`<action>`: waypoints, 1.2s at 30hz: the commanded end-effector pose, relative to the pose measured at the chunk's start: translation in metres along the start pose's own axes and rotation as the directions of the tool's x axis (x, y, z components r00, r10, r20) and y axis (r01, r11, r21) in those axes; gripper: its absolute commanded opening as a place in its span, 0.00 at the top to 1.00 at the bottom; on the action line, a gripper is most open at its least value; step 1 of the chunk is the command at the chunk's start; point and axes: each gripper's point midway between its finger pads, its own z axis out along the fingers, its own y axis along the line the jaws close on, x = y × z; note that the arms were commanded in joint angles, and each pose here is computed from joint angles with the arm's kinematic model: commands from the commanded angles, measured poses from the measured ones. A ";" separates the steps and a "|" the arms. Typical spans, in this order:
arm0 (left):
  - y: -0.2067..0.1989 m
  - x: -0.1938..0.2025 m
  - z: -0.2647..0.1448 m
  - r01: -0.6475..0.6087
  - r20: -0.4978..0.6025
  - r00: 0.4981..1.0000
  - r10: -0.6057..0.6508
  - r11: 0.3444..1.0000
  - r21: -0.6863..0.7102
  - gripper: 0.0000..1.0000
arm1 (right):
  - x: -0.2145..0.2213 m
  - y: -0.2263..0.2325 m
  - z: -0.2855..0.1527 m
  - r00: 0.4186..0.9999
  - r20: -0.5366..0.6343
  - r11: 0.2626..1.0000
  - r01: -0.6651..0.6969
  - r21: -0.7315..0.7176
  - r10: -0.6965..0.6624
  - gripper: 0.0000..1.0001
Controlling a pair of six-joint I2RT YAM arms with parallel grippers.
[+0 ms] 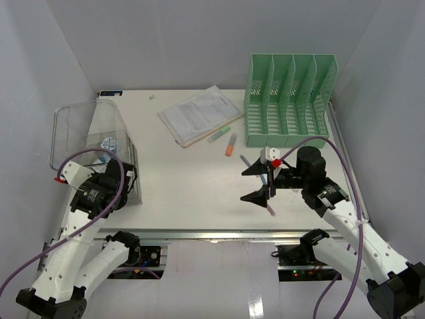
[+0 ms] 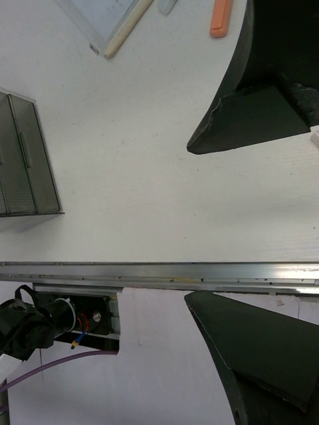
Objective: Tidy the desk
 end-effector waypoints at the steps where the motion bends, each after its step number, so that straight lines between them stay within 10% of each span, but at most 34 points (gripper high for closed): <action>1: 0.007 -0.016 0.009 -0.062 0.100 0.992 0.071 0.994 -0.086 0.83 | -0.005 0.006 -0.003 1.000 0.022 1.000 0.017 -0.017 -0.017 0.10; 14: -0.044 -0.054 0.034 -0.125 0.237 0.963 0.125 0.992 -0.018 0.78 | 0.001 0.010 -0.010 0.999 0.030 1.000 0.024 -0.004 -0.024 0.10; 21: -0.056 -0.052 0.023 -0.085 0.125 0.990 0.072 0.991 0.106 0.81 | 0.005 0.012 -0.013 0.999 0.025 1.000 0.030 -0.004 -0.030 0.10; 27: -0.098 -0.021 -0.067 -0.010 -0.114 0.987 0.118 0.739 0.674 0.76 | 0.013 0.016 -0.013 0.999 0.022 0.999 0.037 -0.021 -0.037 0.10; 36: -0.111 0.000 -0.165 0.208 -0.312 0.919 0.242 0.375 0.904 0.70 | 0.019 0.020 -0.015 0.998 -0.004 0.997 0.064 -0.038 -0.064 0.10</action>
